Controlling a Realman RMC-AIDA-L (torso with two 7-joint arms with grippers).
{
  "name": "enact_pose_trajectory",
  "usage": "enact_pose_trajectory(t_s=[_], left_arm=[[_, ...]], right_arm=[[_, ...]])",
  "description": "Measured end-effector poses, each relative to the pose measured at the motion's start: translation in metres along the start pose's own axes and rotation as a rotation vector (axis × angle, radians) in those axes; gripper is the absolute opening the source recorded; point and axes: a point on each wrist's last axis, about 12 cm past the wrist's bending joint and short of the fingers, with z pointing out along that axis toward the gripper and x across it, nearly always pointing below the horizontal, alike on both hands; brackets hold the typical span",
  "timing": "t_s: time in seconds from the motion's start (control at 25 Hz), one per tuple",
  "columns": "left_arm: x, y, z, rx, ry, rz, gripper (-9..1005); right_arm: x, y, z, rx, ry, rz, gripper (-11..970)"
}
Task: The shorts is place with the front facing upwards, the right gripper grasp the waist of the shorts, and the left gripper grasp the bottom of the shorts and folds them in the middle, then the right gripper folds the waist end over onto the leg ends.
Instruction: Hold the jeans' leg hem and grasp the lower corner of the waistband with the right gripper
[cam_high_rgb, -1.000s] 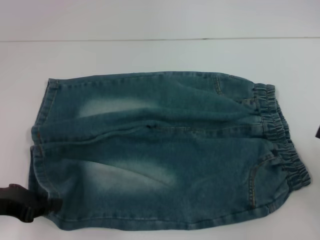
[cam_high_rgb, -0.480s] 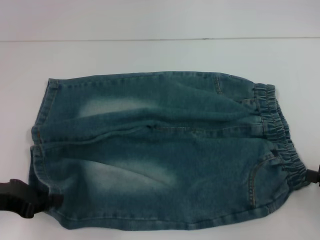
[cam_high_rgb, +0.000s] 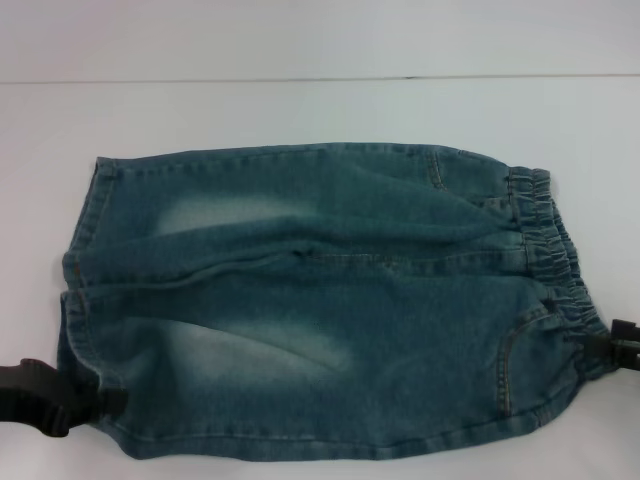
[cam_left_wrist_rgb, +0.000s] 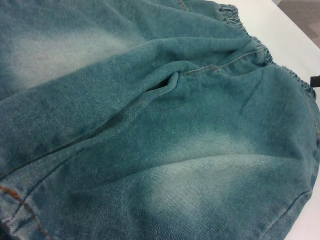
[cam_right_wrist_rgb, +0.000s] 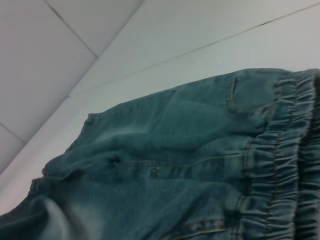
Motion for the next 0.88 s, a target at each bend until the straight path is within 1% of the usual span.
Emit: enact_pose_trajectory(t_s=[0.16,0.4,0.64,0.88], left_arm=[[0.000,0.000,-0.001,-0.001,0.000,0.002,2],[-0.001,0.000,-0.001,-0.002,0.004,0.004,2],[-0.001,0.000,-0.001,-0.002,0.003,0.004,3],[-0.001,0.000,0.000,0.000,0.002,0.004,3]], right_arm=[[0.000,0.002,0.007,-0.019,0.025,-0.005,905],[-0.001,0.004,0.006,-0.039,0.024,-0.005,904],[-0.002,-0.003,-0.002,0.016,0.004,0.006,903],[-0.003,-0.006,0.002,0.044,0.013,-0.001,903]])
